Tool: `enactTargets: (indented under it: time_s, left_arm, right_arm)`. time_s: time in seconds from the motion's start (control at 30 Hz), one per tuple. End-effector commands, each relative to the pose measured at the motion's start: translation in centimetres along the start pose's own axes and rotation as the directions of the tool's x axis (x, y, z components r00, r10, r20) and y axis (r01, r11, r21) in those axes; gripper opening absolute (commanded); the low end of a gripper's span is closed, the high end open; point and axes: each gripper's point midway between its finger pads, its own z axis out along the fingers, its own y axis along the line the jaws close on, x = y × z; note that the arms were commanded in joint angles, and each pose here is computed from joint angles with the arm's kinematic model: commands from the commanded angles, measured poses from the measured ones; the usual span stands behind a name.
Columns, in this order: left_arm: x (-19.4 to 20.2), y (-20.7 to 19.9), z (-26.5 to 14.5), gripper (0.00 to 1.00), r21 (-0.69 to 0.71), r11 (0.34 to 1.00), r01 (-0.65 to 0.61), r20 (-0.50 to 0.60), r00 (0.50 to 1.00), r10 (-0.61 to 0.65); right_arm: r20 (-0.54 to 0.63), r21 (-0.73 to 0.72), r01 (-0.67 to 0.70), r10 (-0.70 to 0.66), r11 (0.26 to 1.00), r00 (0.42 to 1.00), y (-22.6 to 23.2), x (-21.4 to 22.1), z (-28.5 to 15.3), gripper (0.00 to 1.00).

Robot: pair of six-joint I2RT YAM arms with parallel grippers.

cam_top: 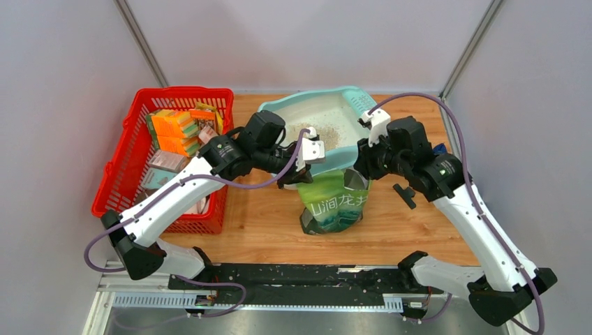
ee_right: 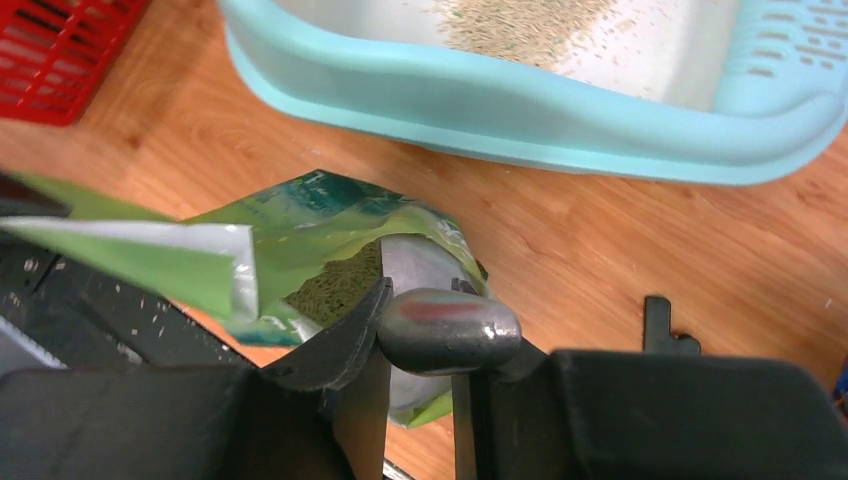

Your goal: Fill the litter box with clean litter

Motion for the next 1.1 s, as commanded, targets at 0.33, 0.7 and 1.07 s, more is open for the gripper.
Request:
enactTargets:
  time_s: [0.33, 0.7, 1.07]
  left_arm:
    - [-5.7, -0.2, -0.6, 0.0, 0.027, 0.996, 0.083, 0.202, 0.975, -0.087]
    - [-4.6, -1.3, -0.4, 0.0, 0.059, 0.991, 0.116, 0.2, 0.972, -0.126]
    - [-4.6, -1.0, -0.2, 0.0, 0.056, 0.993, 0.105, 0.188, 0.976, -0.114]
  right_arm:
    - [-0.039, 0.26, -0.049, 0.061, 0.964, 0.997, -1.3, 3.1, 5.7, 0.0]
    - [-0.136, 0.358, 0.078, -0.031, 0.931, 0.99, -1.4, 10.5, 8.1, 0.0]
    - [-0.279, 0.074, -0.18, 0.194, 0.981, 0.941, 3.3, 16.5, 9.4, 0.0]
